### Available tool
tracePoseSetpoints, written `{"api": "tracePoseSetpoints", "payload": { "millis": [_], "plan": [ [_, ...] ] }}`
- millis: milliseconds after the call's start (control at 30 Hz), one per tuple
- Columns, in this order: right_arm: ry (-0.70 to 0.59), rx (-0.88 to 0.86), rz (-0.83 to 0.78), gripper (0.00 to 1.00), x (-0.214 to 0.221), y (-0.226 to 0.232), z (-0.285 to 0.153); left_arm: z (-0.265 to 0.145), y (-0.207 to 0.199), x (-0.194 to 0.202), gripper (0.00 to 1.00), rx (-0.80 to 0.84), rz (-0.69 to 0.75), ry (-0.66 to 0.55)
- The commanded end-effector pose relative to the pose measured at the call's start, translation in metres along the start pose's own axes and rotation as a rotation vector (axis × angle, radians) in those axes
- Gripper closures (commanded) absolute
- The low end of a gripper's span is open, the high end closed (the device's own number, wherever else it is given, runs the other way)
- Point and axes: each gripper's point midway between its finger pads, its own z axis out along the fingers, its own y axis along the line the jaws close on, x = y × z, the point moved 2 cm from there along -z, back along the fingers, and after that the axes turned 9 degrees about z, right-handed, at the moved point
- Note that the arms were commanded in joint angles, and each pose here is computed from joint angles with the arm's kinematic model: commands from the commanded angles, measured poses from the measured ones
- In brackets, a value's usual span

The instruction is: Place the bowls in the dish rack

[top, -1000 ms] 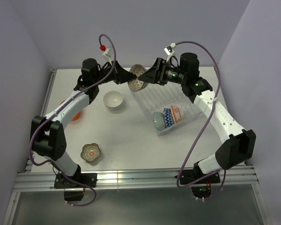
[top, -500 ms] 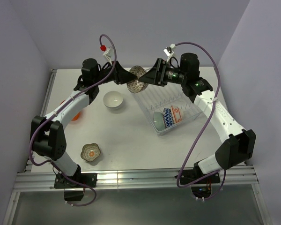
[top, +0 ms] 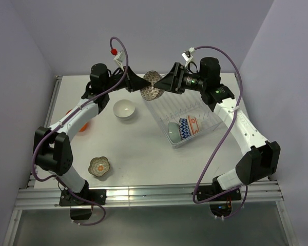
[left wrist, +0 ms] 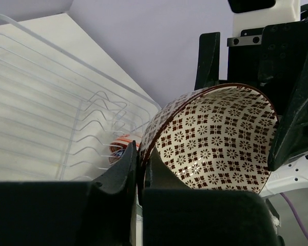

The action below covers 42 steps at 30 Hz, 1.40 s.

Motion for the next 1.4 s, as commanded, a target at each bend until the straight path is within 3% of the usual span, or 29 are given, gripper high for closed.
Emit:
{"api": "tracePoseSetpoints", "payload": {
  "millis": [0, 233, 333, 767, 1367],
  "plan": [
    [0.046, -0.104, -0.073, 0.19, 0.004, 0.035, -0.016, -0.004, -0.009, -0.026, 1.0, 0.038, 0.034, -0.068],
    [0.082, -0.104, -0.056, 0.02, 0.011, 0.03, -0.015, -0.004, -0.007, -0.027, 1.0, 0.043, 0.017, -0.076],
    [0.086, -0.095, -0.05, 0.0, 0.012, 0.027, -0.015, -0.005, -0.007, -0.028, 1.0, 0.042, 0.021, -0.078],
    [-0.018, -0.076, -0.026, 0.02, -0.011, 0.028, -0.006, -0.007, -0.01, -0.027, 1.0, 0.03, 0.034, -0.075],
    [-0.012, -0.051, -0.045, 0.14, -0.007, 0.02, 0.002, -0.003, -0.015, -0.029, 1.0, 0.026, 0.035, -0.083]
  ]
}}
